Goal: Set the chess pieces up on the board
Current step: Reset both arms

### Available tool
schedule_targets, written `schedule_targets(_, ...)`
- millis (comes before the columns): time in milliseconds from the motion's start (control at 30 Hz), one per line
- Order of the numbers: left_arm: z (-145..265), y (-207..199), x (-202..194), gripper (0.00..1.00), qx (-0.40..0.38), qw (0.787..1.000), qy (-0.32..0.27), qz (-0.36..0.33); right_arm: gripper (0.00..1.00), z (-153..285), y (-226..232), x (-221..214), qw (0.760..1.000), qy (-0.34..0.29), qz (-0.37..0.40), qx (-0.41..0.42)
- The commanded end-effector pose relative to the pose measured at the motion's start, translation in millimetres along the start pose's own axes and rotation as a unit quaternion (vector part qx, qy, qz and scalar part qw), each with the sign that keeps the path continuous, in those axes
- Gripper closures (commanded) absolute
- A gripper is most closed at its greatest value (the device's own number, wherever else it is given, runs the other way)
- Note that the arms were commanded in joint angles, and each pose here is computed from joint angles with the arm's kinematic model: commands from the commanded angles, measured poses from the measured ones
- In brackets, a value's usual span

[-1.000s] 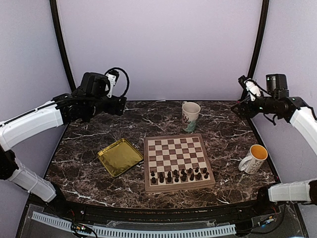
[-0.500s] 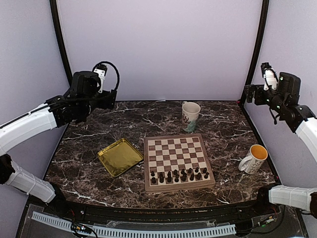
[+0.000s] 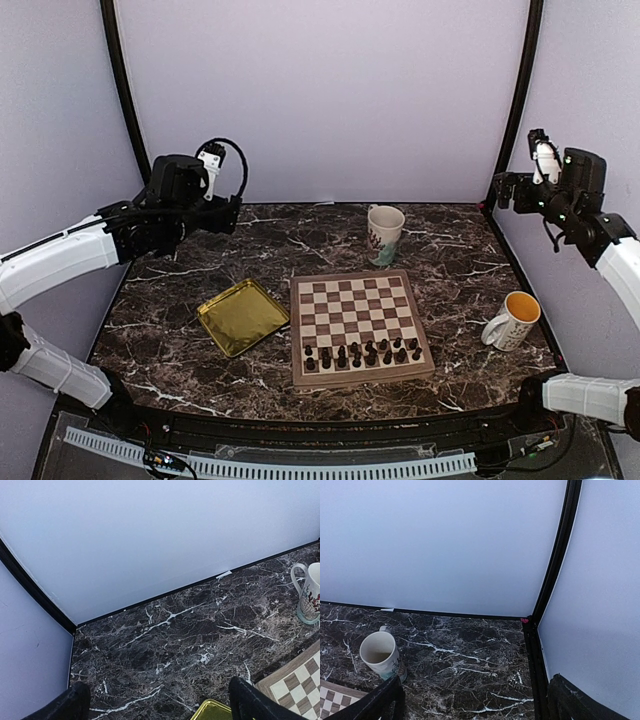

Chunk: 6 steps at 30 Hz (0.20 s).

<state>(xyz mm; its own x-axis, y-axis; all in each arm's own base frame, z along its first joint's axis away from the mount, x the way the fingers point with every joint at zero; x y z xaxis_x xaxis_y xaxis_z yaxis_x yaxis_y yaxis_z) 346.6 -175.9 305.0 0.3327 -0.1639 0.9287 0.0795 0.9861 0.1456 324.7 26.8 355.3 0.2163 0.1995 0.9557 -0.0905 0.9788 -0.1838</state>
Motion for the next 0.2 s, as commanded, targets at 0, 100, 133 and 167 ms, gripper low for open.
schedule_targets(0,20,13,42,0.01,0.002,0.999,-0.043,0.016,0.00,13,-5,41,0.999,-0.043,0.003,0.004)
schedule_targets(100,22,14,43,0.01,0.002,0.999,-0.044,0.017,0.00,15,-6,55,0.998,-0.056,-0.004,0.008)
schedule_targets(133,22,14,41,0.01,0.001,0.999,-0.043,0.018,0.00,12,-5,51,0.999,-0.053,-0.008,0.011)
schedule_targets(167,20,13,37,0.01,0.000,0.999,-0.040,0.016,0.00,12,-4,51,0.998,-0.056,-0.012,0.012)
Point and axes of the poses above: each gripper's point midway between its finger pads, its own z axis back along the fingers, its own y axis along the line the jaws close on, x = y × z, the point moved 2 cm from there along z, back along the fingers, and after that the axes turned 8 degrees about z, right-handed, at the moved point
